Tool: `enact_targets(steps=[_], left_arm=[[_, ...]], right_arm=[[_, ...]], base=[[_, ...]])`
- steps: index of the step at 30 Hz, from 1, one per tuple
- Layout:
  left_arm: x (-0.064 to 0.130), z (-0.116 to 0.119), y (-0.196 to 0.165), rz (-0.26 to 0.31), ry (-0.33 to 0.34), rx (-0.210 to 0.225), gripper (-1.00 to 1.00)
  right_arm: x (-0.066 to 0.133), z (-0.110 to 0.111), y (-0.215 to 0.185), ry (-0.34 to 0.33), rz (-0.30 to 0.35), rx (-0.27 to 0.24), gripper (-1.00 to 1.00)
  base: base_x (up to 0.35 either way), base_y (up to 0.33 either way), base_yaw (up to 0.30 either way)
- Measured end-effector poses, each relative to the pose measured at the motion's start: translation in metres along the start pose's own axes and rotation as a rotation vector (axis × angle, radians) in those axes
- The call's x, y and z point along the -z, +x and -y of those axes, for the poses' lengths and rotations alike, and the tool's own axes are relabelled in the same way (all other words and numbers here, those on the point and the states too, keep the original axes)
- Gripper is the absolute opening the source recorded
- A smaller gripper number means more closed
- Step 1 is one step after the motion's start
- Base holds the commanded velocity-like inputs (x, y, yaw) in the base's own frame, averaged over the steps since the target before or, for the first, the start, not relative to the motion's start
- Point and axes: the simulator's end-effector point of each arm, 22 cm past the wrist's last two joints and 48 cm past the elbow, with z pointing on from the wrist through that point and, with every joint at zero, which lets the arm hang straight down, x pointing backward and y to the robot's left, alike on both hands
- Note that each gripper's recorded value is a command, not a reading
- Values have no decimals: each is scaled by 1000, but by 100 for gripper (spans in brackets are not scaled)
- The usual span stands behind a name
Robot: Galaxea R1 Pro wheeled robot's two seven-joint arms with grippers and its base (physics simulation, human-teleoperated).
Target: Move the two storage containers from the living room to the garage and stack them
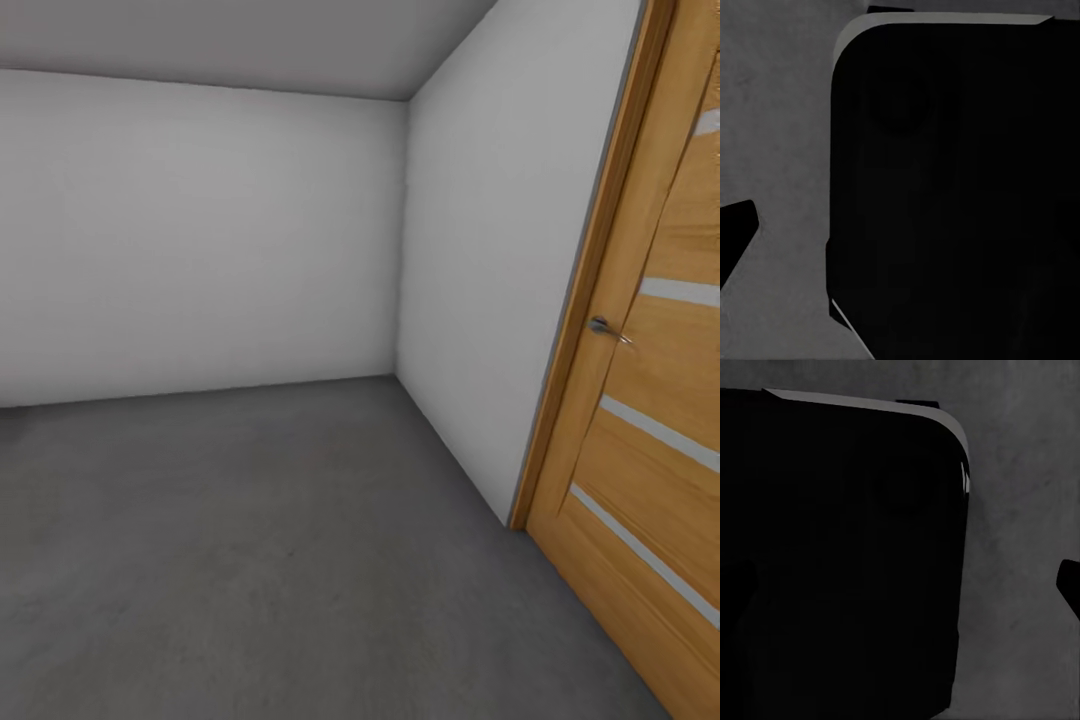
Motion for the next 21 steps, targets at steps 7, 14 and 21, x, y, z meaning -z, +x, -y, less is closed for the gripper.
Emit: enact_targets(steps=[7, 14, 21], left_arm=[[0, 0, 0, 0, 0, 0, 100], [0, -1, -1, 2, -1, 1, 100], [0, -1, -3, 10, -3, 1, 100]], right_arm=[[0, 0, 0, 0, 0, 0, 100], [0, 0, 0, 0, 0, 0, 100], [0, 0, 1, -1, -4, -3, 100]], base=[[324, 167, -248], [323, 168, -248], [146, 76, -249]])
